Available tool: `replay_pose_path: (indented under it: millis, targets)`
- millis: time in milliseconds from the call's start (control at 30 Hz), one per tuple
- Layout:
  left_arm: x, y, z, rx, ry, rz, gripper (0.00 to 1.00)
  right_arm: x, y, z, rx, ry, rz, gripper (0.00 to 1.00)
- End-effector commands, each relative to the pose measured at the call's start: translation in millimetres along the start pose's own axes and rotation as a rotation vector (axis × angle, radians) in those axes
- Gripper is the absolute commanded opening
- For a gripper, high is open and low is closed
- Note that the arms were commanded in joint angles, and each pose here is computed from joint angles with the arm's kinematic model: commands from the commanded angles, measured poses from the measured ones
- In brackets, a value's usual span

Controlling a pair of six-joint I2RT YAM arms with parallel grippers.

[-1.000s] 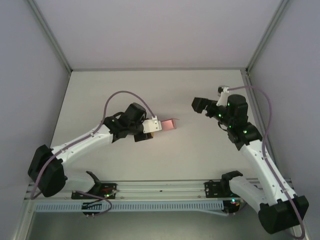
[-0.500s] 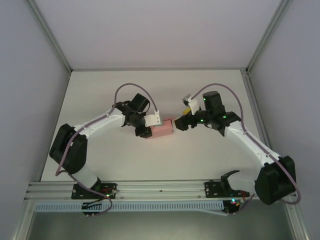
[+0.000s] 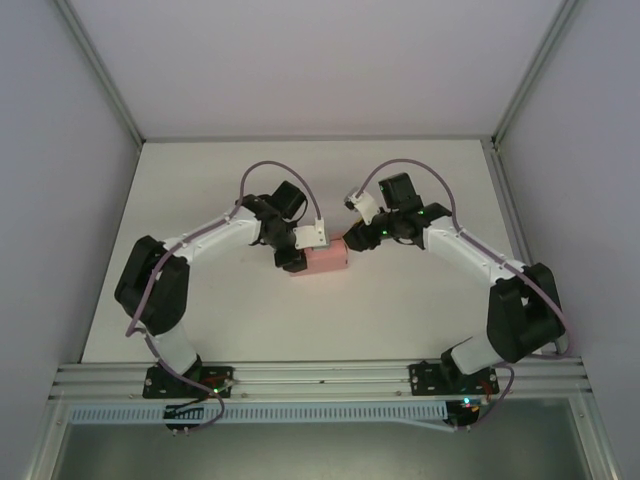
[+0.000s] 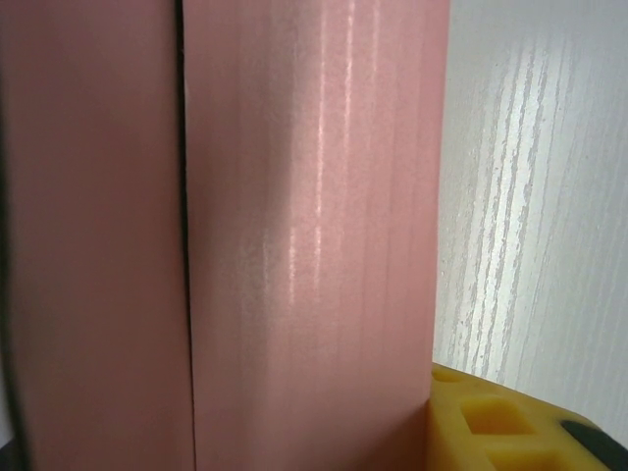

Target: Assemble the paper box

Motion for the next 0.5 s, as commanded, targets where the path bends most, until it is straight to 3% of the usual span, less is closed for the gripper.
replay_pose_path:
  millis: [0, 200, 367, 467]
  targets:
    - [4, -2, 1, 0.019, -0.002, -0.019, 0.42, 0, -2, 4, 0.012, 0.020, -0.014, 0.29]
    - [5, -1, 6, 0.011, -0.011, -0.010, 0.42, 0, -11, -1, 0.054, 0.006, -0.016, 0.27]
    - [6, -1, 7, 0.015, -0.007, 0.000, 0.42, 1, -11, 2, 0.040, -0.027, -0.029, 0.08]
    - [6, -3, 9, 0.025, -0.001, 0.009, 0.42, 5, -7, 6, 0.021, -0.086, -0.016, 0.04]
Point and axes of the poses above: each hand's point on the last joint's axis, 136 mm out from that joint toward the fingers, its own y axis back along the fingers, its own x axis along the line the jaws close on, z = x × y, the point moved 10 cm from there along y, back along the fingers, and after that the axes turned 3 degrees about -y, right-handed, at the moved point
